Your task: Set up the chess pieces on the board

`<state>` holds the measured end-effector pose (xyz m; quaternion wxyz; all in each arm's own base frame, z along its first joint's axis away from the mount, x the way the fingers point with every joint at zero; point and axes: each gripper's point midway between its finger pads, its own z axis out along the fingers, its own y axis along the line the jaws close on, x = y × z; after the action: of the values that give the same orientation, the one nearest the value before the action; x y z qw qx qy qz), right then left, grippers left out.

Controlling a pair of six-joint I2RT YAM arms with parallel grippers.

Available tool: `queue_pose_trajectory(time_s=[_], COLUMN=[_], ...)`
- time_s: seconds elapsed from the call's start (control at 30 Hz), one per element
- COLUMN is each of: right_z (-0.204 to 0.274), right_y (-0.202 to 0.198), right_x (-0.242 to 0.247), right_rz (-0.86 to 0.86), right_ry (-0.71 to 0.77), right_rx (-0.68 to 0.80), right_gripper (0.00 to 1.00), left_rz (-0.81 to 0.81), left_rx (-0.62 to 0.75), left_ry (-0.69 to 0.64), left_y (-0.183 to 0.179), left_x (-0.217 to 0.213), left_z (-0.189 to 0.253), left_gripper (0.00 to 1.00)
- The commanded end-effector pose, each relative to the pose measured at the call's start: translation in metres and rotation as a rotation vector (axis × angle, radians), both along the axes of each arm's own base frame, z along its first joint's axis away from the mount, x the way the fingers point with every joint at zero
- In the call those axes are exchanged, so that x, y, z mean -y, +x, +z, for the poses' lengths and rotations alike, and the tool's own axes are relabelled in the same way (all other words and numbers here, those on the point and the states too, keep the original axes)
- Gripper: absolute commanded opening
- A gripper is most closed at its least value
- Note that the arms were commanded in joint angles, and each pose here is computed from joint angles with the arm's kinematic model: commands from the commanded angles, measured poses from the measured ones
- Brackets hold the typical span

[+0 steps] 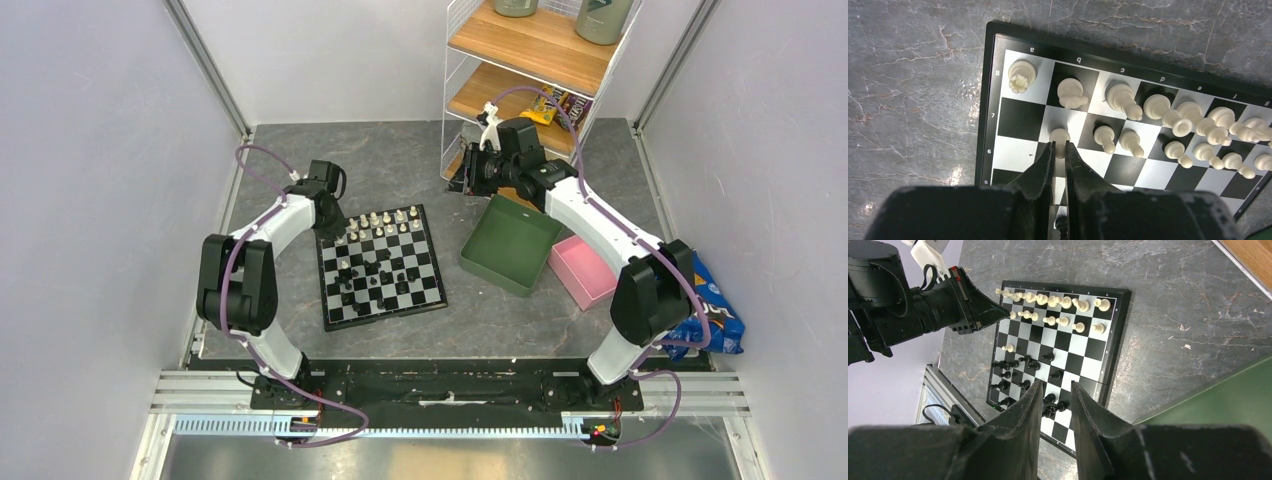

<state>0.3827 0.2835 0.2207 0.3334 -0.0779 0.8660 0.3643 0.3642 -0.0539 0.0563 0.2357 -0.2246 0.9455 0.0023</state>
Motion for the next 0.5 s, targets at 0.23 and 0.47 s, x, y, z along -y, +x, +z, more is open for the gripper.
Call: queue_pose_trajectory(time_s=[0.23,0.47], right_z=[0.0148,0.0118], right_y=[0.0091,0.0103], right_x=[-0.0036,-0.0053], right_rz=[0.011,0.015], right_ry=[0.041,0.046], right_rx=[0.03,0.016], right_gripper=[0.34,0.34], left_rz=[-0.007,-0.001], left_rx=[0.004,0.027], left_ry=[0.023,0.021], left_y=[0.0079,0.0118], left_x=[-0.0006,-0.0004], left_z=[-0.0083,-0.0044], left_gripper=[0.09,0.11])
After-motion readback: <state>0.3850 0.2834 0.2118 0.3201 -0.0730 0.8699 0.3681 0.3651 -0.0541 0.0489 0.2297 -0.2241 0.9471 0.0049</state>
